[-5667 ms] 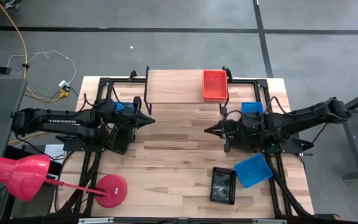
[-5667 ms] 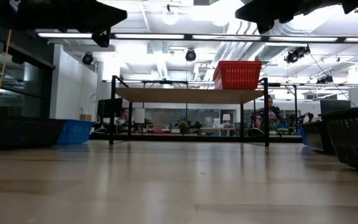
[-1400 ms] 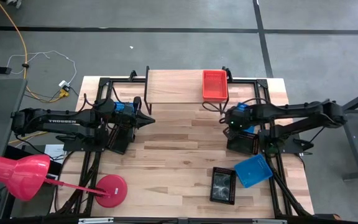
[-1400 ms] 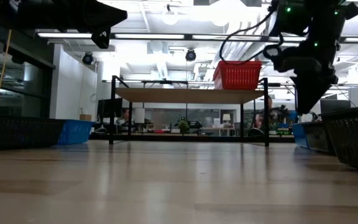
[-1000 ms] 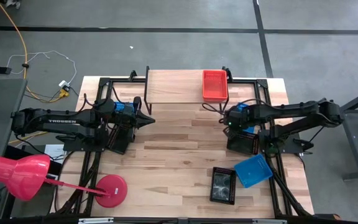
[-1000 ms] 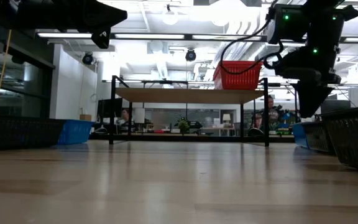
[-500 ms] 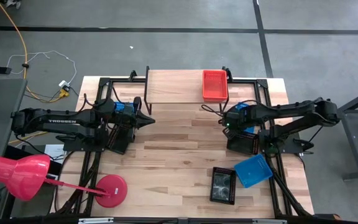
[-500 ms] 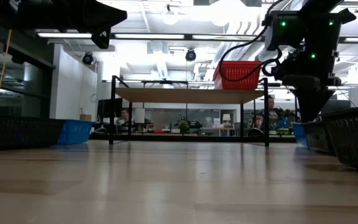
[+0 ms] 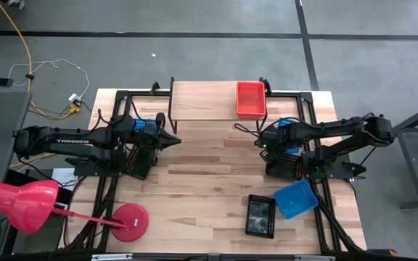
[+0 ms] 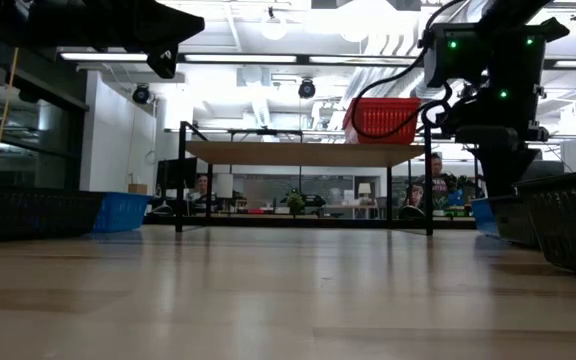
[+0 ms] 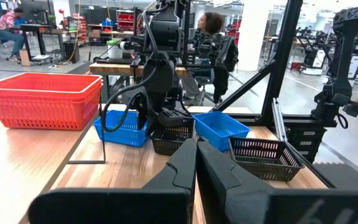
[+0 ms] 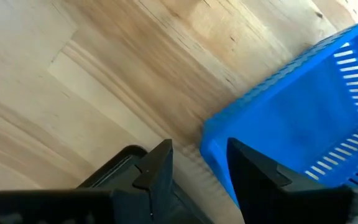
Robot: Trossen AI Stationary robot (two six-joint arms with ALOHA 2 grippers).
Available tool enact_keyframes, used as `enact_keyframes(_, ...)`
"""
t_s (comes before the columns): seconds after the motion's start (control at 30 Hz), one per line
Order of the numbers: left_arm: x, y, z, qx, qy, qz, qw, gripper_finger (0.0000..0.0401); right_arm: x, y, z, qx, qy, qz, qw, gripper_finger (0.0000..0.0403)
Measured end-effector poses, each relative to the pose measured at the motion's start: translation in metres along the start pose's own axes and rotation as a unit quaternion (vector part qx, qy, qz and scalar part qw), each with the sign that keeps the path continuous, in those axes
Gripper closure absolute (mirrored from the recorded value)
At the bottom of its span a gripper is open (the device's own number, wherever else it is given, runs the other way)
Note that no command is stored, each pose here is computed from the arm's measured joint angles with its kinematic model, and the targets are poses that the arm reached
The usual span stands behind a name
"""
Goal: Stack baskets on shelf by color
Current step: Put the top right blue basket on the shelf
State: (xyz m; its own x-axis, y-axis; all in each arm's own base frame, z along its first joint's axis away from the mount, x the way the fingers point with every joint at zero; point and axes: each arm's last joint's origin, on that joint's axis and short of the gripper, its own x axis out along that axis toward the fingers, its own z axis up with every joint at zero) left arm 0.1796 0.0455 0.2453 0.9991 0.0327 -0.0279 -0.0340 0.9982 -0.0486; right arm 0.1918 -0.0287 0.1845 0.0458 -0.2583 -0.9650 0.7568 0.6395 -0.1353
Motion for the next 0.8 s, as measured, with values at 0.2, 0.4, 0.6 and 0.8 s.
enact_keyframes(0.2, 0.000, 0.000, 0.000, 0.000, 0.000, 0.000, 1.000, 0.0401, 0.000, -0.005, -0.006, -0.003, 0.033, -0.024, 0.999, 0.0263)
enact_keyframes(0.4, 0.000, 0.000, 0.000, 0.000, 0.000, 0.000, 1.000, 0.0401, -0.001, -0.010, -0.010, -0.008, 0.048, -0.058, 0.997, 0.0263)
enact_keyframes(0.6, 0.000, 0.000, 0.000, 0.000, 0.000, 0.000, 1.000, 0.0401, -0.001, -0.012, -0.012, -0.017, 0.056, -0.066, 0.996, 0.0263)
enact_keyframes(0.8, 0.000, 0.000, 0.000, 0.000, 0.000, 0.000, 1.000, 0.0401, -0.001, -0.012, -0.012, -0.015, 0.057, -0.067, 0.996, 0.0263)
